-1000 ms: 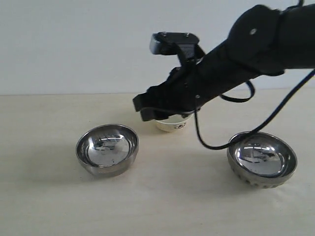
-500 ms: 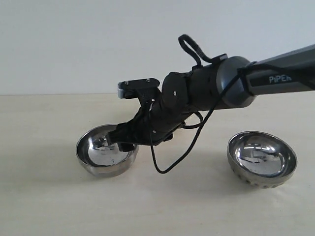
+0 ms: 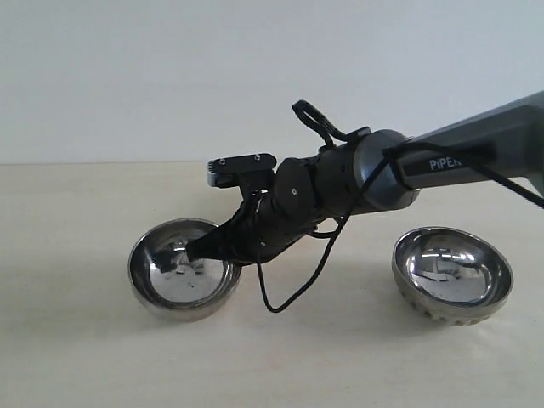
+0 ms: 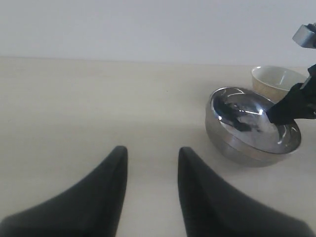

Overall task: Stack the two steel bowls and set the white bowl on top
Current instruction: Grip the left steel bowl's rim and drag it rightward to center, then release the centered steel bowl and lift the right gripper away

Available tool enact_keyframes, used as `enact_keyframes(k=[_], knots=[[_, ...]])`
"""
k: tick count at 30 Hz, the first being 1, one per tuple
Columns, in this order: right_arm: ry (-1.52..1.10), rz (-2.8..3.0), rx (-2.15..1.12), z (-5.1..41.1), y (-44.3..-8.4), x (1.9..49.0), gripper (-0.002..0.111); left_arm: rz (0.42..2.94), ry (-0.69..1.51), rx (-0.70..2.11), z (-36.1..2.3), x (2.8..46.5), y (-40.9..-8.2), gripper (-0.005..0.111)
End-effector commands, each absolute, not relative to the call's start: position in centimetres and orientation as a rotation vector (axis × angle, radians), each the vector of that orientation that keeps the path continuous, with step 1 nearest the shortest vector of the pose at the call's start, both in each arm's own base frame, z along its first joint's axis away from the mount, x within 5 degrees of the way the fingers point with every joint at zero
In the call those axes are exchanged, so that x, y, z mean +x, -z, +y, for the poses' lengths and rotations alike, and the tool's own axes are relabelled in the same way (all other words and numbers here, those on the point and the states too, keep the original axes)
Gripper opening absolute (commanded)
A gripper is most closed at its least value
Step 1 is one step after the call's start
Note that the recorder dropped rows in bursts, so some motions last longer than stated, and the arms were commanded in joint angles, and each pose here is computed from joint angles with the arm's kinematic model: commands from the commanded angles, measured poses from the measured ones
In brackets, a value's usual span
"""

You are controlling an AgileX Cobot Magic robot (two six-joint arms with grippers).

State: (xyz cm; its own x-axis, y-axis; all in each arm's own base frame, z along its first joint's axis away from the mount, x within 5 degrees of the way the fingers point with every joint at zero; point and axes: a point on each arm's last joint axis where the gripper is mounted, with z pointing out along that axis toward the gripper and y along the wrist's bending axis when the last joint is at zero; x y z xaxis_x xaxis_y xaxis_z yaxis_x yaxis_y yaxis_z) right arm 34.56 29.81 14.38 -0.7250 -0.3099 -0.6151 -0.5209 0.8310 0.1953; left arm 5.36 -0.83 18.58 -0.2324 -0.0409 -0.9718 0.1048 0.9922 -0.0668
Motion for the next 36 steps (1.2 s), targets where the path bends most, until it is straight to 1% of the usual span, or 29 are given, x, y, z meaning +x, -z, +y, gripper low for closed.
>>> enact_keyframes(k=[1, 4, 9, 11, 15, 20, 23, 27, 36], knots=[[-0.458, 2.390, -0.665, 29.8, -14.8, 34.8, 0.000, 1.796, 0.132, 0.046, -0.8, 5.4, -18.5, 0.032], [-0.460, 2.382, -0.673, 29.7, -15.7, 34.7, 0.000, 1.796, 0.132, 0.046, -0.8, 5.4, -18.5, 0.032], [-0.442, 2.360, -0.718, 28.7, -19.3, 34.0, 0.000, 1.796, 0.132, 0.046, -0.8, 5.4, -18.5, 0.032], [-0.405, 2.396, -0.714, 27.4, -20.6, 34.0, 0.000, 1.796, 0.132, 0.046, -0.8, 5.4, -18.5, 0.032], [-0.342, 2.509, -0.638, 24.1, -21.8, 34.7, 0.000, 1.796, 0.132, 0.046, -0.8, 5.4, -18.5, 0.032], [-0.284, 2.592, -0.541, 20.0, -20.9, 34.9, 0.000, 1.796, 0.132, 0.046, -0.8, 5.4, -18.5, 0.032], [-0.272, 2.598, -0.511, 18.9, -19.7, 34.6, 0.000, 1.796, 0.132, 0.046, -0.8, 5.4, -18.5, 0.032], [-0.271, 2.576, -0.498, 18.5, -18.5, 34.2, 0.000, 1.796, 0.132, 0.046, -0.8, 5.4, -18.5, 0.032], [-0.231, 2.556, -0.522, 18.3, -18.2, 34.3, 0.000, 1.796, 0.132, 0.046, -0.8, 5.4, -18.5, 0.032]])
